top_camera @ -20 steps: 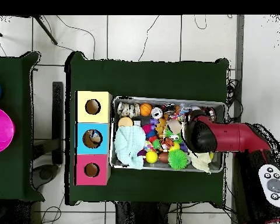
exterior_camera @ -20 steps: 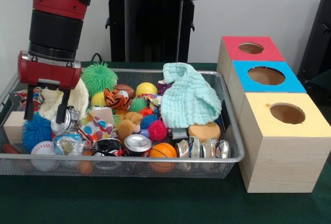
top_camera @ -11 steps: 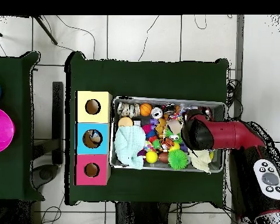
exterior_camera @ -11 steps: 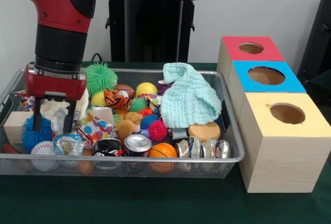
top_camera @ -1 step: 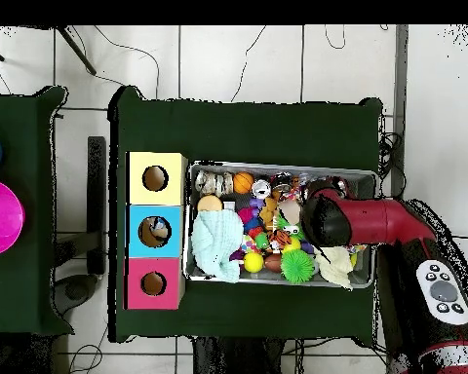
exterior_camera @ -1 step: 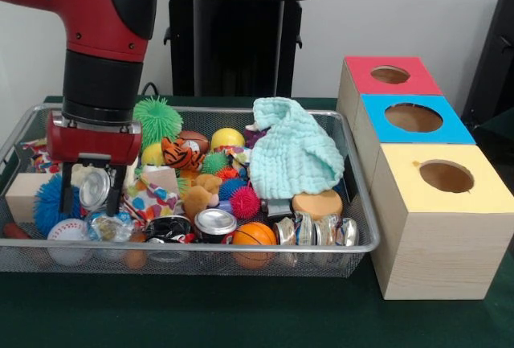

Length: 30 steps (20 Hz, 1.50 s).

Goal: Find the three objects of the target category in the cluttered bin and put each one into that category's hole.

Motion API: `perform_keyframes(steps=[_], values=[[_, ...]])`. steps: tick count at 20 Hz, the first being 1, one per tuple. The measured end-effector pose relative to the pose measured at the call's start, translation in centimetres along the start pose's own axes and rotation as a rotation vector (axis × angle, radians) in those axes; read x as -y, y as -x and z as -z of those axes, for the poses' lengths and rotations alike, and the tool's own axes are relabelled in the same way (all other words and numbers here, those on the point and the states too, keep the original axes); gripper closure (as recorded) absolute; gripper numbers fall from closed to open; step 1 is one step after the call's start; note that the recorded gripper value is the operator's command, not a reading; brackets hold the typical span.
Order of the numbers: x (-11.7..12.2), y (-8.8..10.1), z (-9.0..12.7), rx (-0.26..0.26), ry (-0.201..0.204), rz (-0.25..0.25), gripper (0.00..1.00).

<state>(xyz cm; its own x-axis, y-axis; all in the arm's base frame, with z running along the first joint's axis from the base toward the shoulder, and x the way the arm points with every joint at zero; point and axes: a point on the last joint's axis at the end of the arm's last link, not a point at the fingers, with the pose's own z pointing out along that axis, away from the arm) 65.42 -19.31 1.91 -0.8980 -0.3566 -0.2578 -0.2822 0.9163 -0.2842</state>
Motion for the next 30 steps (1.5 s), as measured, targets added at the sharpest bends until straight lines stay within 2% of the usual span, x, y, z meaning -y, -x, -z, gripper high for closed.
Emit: perform_keyframes(steps=[17, 23, 30], values=[[-0.4, -0.1, -0.5, -0.009, 0.008, 0.001, 0.0], [-2.0, 1.3, 0.0, -0.001, 0.012, 0.031, 0.0], [-6.2, 4.1, 0.4, 0.02, 0.036, 0.085, 0.0]])
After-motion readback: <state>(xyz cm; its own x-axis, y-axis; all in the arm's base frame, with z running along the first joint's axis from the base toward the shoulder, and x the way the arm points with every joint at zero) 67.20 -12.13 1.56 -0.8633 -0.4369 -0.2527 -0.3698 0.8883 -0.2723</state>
